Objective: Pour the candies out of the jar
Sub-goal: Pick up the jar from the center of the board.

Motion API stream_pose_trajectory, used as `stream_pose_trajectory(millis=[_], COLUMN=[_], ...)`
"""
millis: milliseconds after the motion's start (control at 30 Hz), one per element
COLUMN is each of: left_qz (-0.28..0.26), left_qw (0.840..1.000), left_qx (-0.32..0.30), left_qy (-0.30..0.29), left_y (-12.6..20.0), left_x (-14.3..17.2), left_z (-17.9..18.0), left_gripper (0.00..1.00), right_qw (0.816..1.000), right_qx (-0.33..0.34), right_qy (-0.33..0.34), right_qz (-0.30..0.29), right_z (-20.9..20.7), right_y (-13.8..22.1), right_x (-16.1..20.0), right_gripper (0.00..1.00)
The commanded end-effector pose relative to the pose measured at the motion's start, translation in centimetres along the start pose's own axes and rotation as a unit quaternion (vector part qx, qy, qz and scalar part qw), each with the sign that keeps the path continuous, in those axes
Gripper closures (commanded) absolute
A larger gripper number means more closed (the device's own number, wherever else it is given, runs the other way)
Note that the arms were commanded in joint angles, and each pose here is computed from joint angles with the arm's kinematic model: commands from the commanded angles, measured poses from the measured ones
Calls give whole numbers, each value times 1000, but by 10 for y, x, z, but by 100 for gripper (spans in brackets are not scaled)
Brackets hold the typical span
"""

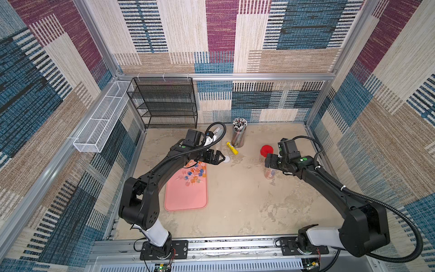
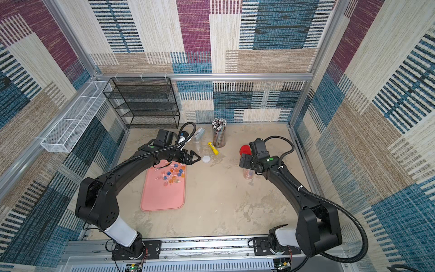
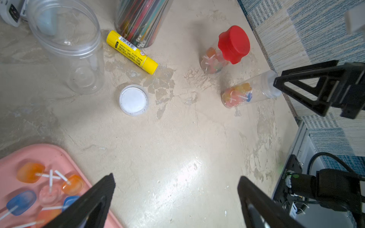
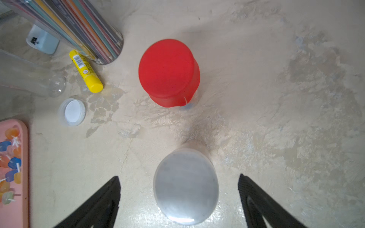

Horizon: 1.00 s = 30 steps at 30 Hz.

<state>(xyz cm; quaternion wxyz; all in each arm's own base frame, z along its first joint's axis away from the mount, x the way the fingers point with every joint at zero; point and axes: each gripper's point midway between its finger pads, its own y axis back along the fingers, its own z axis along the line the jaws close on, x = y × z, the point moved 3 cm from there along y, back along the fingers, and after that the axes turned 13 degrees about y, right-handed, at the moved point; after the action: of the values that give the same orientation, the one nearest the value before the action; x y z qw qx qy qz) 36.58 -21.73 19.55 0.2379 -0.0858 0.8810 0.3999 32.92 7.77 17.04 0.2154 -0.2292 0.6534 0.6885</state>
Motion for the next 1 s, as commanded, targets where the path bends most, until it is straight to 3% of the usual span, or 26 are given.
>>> stream_pose_trajectory(millis=[0, 267, 533, 767, 967], left_qz=[-1, 3, 5, 3, 1], left_qw=[1000, 999, 999, 999, 999], left_qx=[-14, -24, -31, -26, -27], left_qy=[-20, -27, -28, -29, -23], left_y=[2, 1, 0, 2, -2], left_x=[-1, 1, 1, 1, 0], left_z=[2, 4, 5, 2, 4], left_gripper=[0, 0, 1, 3, 0], right_qw=[1000, 1000, 1000, 1000, 999], right_qx=[2, -1, 7, 13, -40], right_qy=[-9, -13, -16, -13, 12], right_qz=[-3, 5, 23, 9, -18], right_z=[0, 2, 1, 0, 16], right_y=[-7, -17, -25, -19, -4], right_x=[-2, -3, 6, -2, -24], right_gripper=[7, 23, 32, 49, 53])
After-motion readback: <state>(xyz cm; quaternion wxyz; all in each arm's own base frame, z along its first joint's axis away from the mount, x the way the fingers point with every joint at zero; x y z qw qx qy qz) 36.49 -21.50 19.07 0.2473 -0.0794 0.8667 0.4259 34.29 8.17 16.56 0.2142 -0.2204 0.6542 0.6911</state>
